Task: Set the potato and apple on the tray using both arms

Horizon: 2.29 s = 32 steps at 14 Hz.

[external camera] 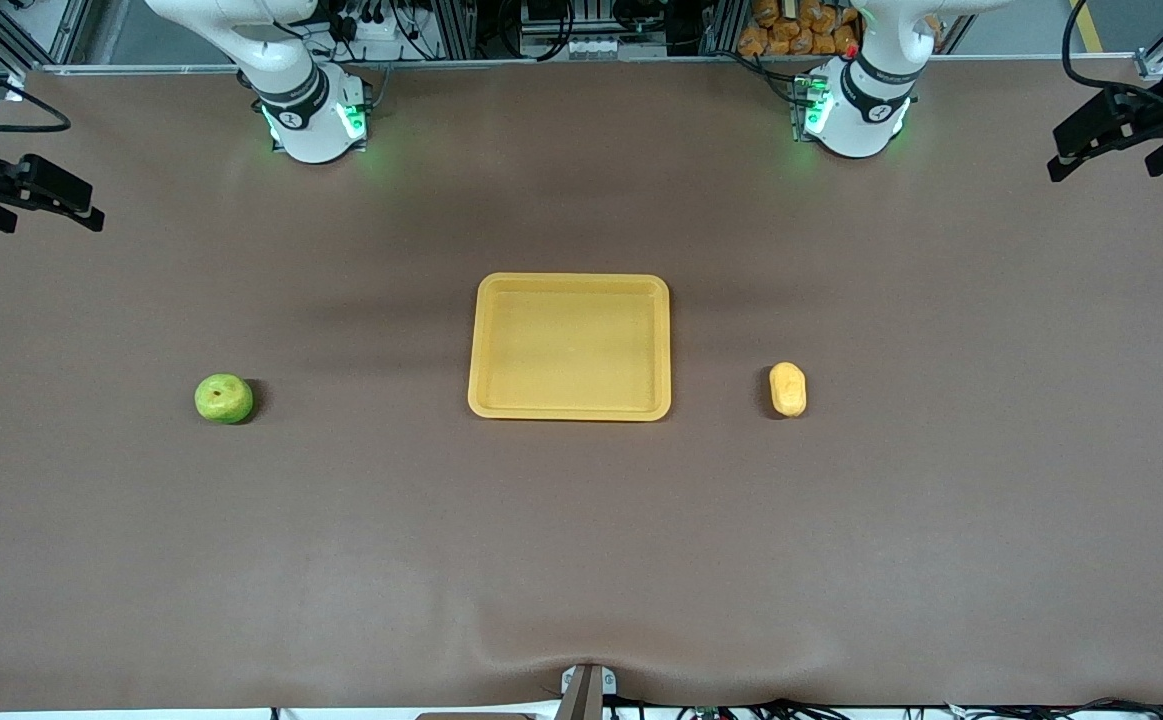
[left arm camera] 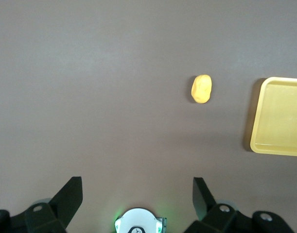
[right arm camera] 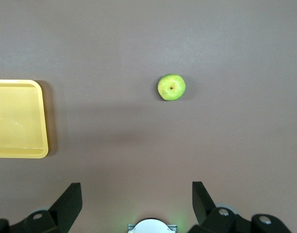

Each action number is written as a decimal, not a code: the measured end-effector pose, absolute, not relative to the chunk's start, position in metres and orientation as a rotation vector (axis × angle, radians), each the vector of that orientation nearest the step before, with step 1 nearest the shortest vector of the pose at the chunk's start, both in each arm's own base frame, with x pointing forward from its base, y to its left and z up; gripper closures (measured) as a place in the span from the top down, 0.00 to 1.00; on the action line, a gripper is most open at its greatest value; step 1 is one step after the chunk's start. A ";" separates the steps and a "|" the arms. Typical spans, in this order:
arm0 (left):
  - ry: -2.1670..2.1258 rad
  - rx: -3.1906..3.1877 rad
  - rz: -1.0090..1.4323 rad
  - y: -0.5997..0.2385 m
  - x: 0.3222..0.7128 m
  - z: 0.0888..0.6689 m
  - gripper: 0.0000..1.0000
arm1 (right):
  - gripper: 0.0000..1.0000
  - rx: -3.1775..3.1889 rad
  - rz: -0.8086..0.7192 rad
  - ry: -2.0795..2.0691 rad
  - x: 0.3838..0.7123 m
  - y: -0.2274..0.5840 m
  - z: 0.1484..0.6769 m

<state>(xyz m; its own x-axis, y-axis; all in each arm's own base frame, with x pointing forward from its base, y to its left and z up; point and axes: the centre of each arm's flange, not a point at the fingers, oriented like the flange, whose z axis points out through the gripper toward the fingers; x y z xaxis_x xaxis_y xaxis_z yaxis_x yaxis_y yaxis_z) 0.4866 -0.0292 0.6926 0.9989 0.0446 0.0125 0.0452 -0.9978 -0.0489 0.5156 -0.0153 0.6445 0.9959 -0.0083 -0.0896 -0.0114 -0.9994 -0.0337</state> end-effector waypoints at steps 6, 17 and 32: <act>-0.082 -3.091 -0.003 -0.025 0.486 0.693 1.00 | 1.00 -3.102 0.177 0.016 0.513 -0.016 0.640; -0.083 -3.086 0.089 -0.025 0.482 0.683 1.00 | 1.00 -3.099 0.215 0.018 0.512 -0.016 0.632; -0.121 -3.081 0.145 -0.013 0.489 0.649 1.00 | 1.00 -3.106 0.155 0.022 0.529 -0.017 0.583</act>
